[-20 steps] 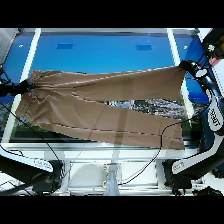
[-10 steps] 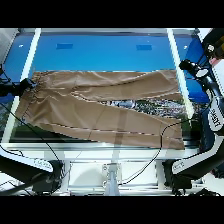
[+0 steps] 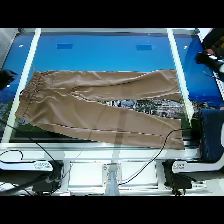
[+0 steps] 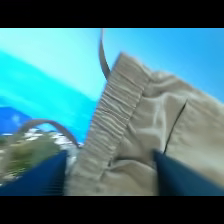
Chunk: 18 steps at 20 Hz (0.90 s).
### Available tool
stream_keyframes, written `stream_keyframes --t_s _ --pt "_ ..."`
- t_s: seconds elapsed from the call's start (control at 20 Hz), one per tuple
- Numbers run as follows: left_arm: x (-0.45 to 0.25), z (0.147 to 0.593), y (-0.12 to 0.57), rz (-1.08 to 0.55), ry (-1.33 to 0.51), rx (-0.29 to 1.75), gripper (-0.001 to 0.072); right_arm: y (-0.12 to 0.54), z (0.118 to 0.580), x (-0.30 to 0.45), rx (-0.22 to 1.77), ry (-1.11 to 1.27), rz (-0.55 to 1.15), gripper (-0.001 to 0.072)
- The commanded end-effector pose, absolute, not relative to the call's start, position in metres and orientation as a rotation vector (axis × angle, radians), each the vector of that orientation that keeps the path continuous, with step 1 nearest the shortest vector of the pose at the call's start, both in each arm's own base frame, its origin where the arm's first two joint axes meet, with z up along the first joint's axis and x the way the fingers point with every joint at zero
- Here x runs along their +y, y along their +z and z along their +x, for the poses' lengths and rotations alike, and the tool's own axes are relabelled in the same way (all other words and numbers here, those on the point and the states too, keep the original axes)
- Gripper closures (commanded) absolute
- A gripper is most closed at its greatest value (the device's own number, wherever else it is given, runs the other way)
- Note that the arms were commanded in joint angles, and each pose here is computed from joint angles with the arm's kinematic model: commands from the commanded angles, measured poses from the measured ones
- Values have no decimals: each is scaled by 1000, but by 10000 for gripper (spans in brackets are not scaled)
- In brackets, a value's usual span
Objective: Fold the clothes and pants, and hang the long-sleeved shirts on hangers.
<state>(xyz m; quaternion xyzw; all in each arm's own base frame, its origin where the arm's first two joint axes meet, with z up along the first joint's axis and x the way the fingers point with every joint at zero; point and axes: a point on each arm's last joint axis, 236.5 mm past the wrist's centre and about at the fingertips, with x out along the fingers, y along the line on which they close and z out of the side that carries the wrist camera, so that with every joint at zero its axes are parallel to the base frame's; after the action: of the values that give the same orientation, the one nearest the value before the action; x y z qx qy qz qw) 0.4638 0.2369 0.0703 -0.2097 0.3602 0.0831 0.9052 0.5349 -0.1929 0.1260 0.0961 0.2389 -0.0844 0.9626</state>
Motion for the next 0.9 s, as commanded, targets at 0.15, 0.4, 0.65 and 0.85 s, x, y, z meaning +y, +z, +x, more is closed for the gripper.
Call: stream_keyframes --t_s 0.15,0.4,0.65,0.85 --pt "269 374 141 -333 255 744 678 124 374 -207 890 -142 352 698" --pt "265 336 113 -413 262 829 680 54 259 -181 1290 -174 678 699" --pt "256 318 62 -448 255 899 679 -6 210 -124 1293 -186 779 699" --pt "261 318 50 -404 262 892 679 -43 149 -84 1462 -189 761 630"
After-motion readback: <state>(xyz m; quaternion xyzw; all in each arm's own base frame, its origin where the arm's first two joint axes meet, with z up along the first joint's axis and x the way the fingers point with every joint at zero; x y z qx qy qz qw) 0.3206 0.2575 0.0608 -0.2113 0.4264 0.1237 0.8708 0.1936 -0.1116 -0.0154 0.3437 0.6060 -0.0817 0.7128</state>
